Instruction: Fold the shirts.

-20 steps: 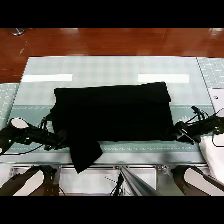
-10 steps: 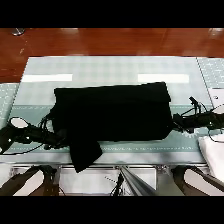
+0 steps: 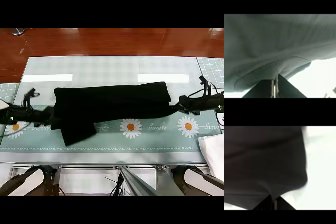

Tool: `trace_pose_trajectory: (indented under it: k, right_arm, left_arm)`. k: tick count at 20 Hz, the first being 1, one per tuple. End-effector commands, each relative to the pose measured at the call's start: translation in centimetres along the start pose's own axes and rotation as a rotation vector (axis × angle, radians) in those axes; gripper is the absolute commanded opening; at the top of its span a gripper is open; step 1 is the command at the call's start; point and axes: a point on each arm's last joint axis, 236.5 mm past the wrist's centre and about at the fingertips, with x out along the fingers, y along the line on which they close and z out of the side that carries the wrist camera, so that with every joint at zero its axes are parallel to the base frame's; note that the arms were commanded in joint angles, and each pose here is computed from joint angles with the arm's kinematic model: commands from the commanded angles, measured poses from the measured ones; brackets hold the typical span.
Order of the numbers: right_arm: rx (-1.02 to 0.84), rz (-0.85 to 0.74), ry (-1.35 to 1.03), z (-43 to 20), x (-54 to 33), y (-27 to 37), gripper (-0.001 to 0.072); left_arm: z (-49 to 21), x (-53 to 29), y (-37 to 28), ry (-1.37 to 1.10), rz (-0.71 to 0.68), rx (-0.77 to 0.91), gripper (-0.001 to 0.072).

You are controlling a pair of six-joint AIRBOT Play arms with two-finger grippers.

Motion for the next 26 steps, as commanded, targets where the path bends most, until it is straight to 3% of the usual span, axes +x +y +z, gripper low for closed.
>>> trace_pose_trajectory:
  k: [1,13,20,21,22,23,26]
  right_arm:
    - [0.022,0.118,-0.081,4.2,0.2,2.5,0.0029]
    - [0.100,0.303,-0.106,14.2,3.3,3.8,0.0028]
    - [0.178,0.344,-0.061,14.6,6.3,2.6,0.0029]
    - [0.188,0.351,-0.058,14.7,6.5,2.5,0.0055]
    - [0.193,0.355,-0.061,14.7,6.6,2.5,0.0354]
    - [0.193,0.361,-0.065,14.9,6.4,2.7,0.0642]
    - [0.132,0.368,-0.056,15.2,3.6,2.7,0.0623]
  left_arm:
    - [5.4,-0.9,-1.9,-0.092,-0.060,0.024,0.0020]
    - [17.7,3.2,-4.2,-0.035,-0.128,0.040,0.0020]
    - [18.8,5.2,-3.0,-0.001,-0.126,0.020,0.0022]
    - [18.2,5.7,-2.9,0.028,-0.129,0.017,0.0144]
    - [17.7,5.9,-3.1,0.052,-0.133,0.019,0.0500]
    - [17.2,5.8,-3.2,0.070,-0.138,0.022,0.0705]
    - [16.7,2.3,-2.7,0.105,-0.129,0.041,0.0704]
